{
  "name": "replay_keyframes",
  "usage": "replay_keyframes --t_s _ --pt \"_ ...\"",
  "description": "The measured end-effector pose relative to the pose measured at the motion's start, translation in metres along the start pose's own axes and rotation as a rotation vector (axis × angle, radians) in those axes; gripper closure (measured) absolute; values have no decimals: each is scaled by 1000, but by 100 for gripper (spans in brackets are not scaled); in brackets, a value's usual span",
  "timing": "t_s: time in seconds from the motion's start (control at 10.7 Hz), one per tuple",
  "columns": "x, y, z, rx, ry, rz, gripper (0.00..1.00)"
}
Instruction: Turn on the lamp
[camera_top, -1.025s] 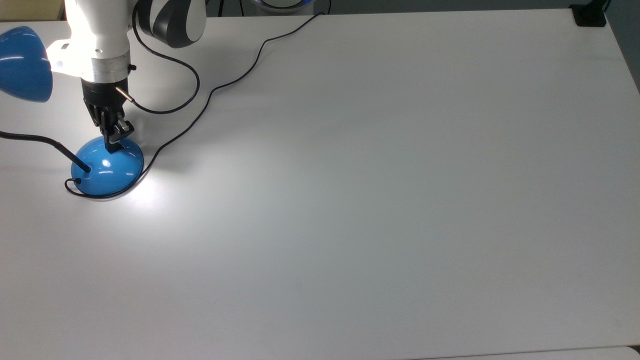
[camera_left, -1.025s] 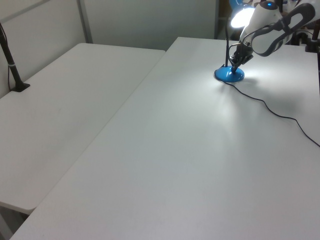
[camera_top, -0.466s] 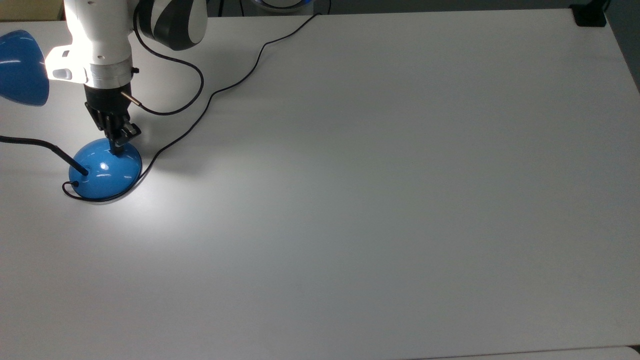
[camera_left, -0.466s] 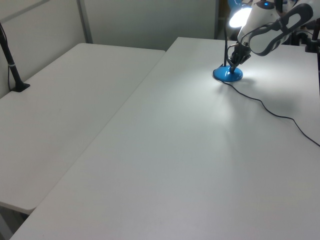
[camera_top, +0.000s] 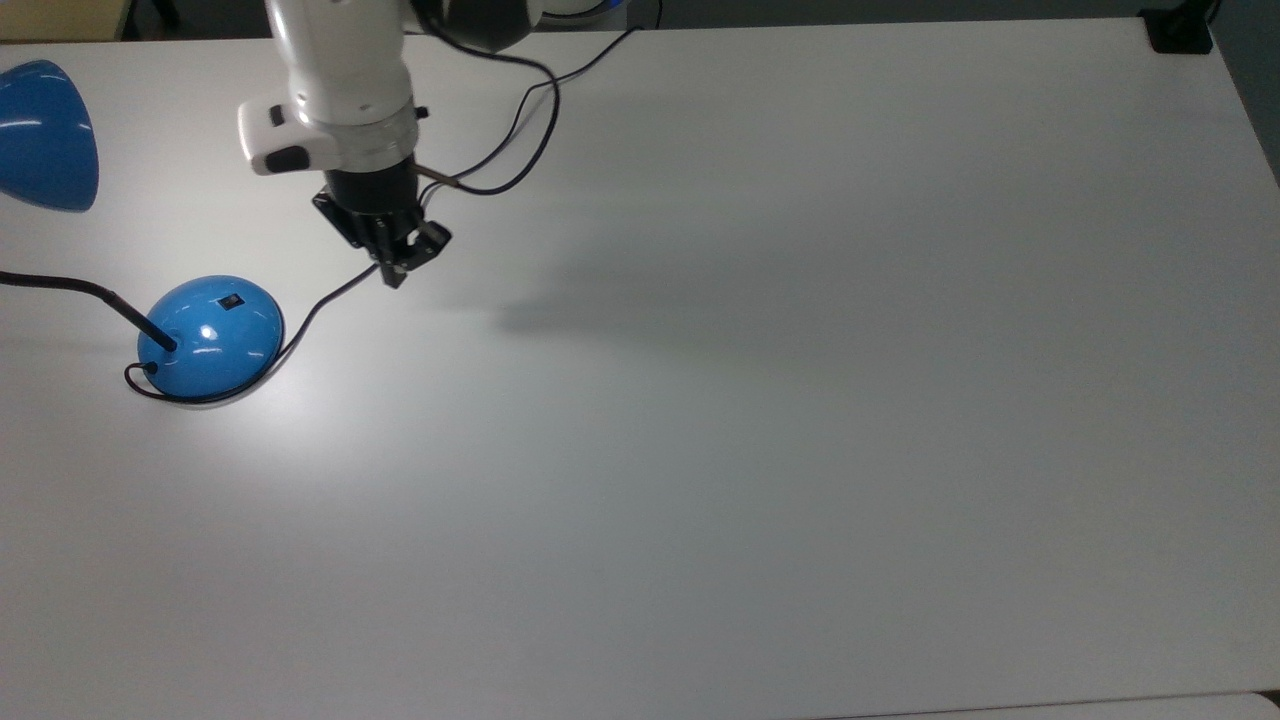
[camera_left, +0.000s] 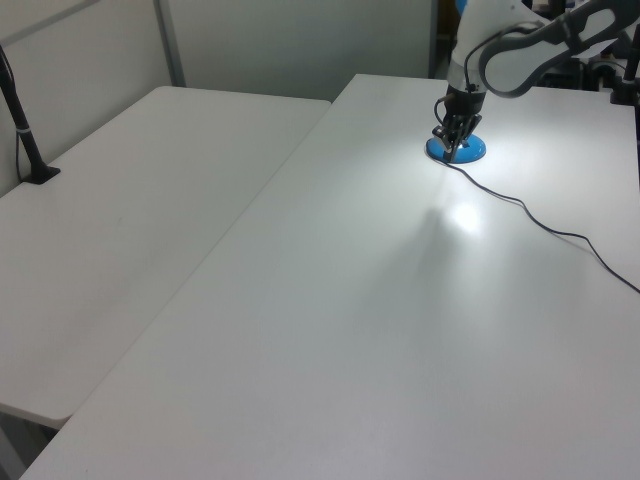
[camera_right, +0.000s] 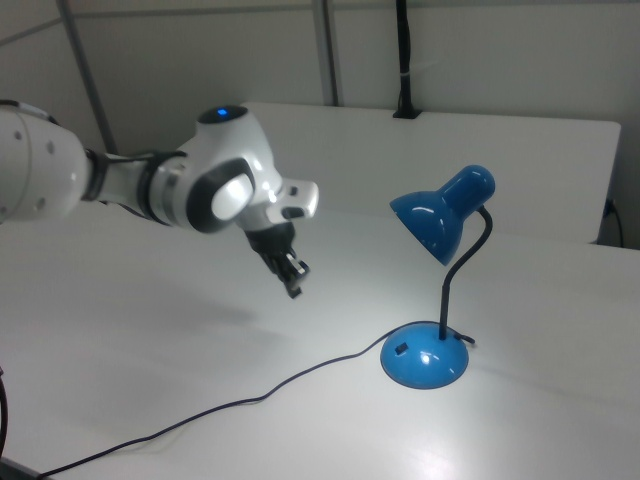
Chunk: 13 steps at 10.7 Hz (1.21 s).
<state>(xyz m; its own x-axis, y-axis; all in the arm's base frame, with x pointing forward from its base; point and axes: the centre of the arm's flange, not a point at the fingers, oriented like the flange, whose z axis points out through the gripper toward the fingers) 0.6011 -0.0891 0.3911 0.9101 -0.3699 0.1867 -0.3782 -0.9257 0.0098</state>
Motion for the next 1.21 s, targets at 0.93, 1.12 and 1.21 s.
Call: replay_keyframes --t_s 0.93,1.12,1.21 --pt "-47 -120 -201 -35 -182 -376 0" --pt "-48 -118 -201 -30 -196 -465 0" --pt "-48 -114 -204 -29 -198 -481 0"
